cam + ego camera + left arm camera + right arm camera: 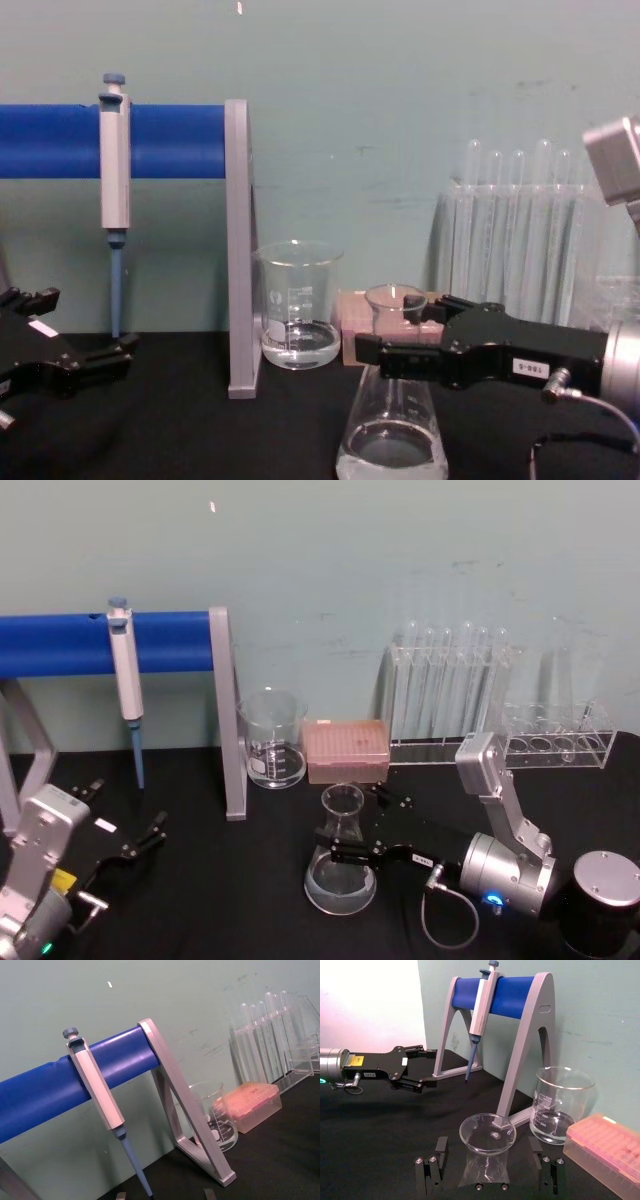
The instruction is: Grasp the erlenmeyer flask with one hand, shake it three times, then place it back.
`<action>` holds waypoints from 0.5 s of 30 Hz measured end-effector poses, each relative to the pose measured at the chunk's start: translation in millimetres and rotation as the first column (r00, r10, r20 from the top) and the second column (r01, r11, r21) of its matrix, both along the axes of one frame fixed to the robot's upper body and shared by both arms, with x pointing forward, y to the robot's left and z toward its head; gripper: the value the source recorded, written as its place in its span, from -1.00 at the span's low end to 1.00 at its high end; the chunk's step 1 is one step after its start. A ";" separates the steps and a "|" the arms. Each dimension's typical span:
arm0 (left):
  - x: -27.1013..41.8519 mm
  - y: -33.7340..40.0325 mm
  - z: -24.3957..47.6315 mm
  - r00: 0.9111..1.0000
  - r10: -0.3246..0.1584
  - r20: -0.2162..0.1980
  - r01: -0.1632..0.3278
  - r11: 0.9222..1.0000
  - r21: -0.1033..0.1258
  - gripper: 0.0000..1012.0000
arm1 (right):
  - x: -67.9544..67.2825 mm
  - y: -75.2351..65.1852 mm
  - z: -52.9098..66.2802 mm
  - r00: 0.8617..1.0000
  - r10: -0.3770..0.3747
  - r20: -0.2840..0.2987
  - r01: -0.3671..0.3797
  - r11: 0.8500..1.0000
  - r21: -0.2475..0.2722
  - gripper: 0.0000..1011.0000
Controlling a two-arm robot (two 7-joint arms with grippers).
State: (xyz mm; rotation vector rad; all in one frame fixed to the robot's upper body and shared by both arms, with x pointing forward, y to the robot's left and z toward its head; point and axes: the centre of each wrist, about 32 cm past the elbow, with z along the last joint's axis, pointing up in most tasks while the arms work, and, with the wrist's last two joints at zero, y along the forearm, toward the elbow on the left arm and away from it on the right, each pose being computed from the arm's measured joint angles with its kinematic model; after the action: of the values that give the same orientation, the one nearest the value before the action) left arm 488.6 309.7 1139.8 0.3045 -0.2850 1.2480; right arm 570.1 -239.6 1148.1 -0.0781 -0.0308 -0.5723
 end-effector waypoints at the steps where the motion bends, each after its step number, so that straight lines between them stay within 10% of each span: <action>1: 0.0 0.0 0.0 1.000 0.000 0.000 0.000 1.000 0.000 0.98 | 0.0 0.0 0.0 1.000 0.000 0.000 0.000 1.000 0.000 0.98; 15: 0.0 0.0 0.0 1.000 0.000 0.000 0.000 1.000 0.000 0.98 | 0.0 -0.1 0.0 1.000 0.000 0.000 0.000 1.000 0.000 0.74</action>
State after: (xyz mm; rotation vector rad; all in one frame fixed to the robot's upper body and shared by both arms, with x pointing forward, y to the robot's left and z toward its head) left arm 488.6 309.7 1139.8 0.3044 -0.2850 1.2479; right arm 570.1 -239.7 1148.1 -0.0782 -0.0310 -0.5725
